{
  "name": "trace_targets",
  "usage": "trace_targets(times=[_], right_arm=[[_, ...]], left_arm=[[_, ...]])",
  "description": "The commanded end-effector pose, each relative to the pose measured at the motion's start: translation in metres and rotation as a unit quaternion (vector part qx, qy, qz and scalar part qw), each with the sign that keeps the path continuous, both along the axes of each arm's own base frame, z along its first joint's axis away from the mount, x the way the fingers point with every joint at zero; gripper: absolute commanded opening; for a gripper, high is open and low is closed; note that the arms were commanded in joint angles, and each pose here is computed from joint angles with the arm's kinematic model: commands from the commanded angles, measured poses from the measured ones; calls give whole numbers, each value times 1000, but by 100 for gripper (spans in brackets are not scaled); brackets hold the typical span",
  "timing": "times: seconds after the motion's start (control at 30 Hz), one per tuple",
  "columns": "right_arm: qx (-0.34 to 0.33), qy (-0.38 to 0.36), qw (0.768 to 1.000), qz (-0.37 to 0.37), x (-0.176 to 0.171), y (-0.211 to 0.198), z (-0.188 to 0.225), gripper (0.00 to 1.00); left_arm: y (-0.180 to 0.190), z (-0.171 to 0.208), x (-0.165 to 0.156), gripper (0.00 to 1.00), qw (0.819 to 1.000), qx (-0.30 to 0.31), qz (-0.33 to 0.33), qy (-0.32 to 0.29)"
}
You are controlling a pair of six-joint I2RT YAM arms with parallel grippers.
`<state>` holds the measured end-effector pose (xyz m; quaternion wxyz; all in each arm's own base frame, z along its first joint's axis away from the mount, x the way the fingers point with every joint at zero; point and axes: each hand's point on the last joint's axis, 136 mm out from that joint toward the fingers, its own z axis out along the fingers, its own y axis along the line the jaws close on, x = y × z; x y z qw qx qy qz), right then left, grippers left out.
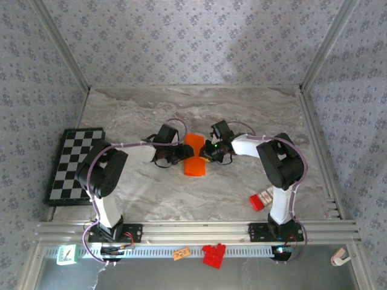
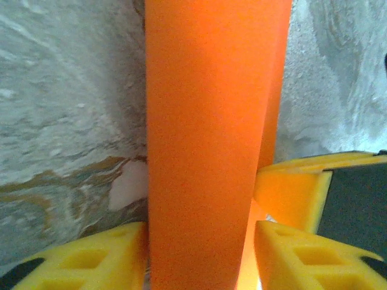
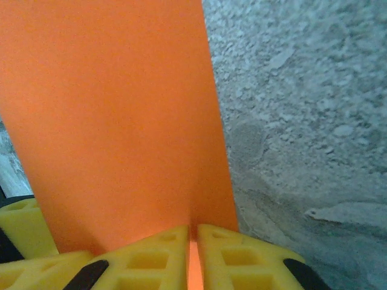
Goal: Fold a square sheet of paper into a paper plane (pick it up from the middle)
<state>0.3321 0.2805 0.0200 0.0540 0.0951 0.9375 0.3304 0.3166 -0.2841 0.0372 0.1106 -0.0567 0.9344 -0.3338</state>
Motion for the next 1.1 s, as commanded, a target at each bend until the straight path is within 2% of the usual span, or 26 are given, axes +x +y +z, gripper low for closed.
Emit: trace_targets(times=[0.0, 0.13, 0.37, 0.7, 0.93, 1.07], right_arm=[[-57, 54, 997, 4, -22, -15, -34, 16], [-43, 46, 998, 8, -19, -10, -28, 16], [27, -4, 1000, 15, -8, 8, 6, 17], [60, -24, 998, 19, -11, 10, 24, 18], [66, -63, 996, -3, -4, -4, 40, 23], [52, -87, 995, -24, 0, -22, 47, 27]], left_arm=[[14, 12, -5, 58, 999, 37, -5, -6], [20, 17, -6, 65, 998, 59, -10, -11], [8, 17, -6, 70, 996, 77, -43, -11], [6, -3, -4, 67, 993, 104, -44, 17], [13, -11, -6, 65, 990, 128, -43, 30], [18, -14, -8, 59, 987, 148, -44, 35]])
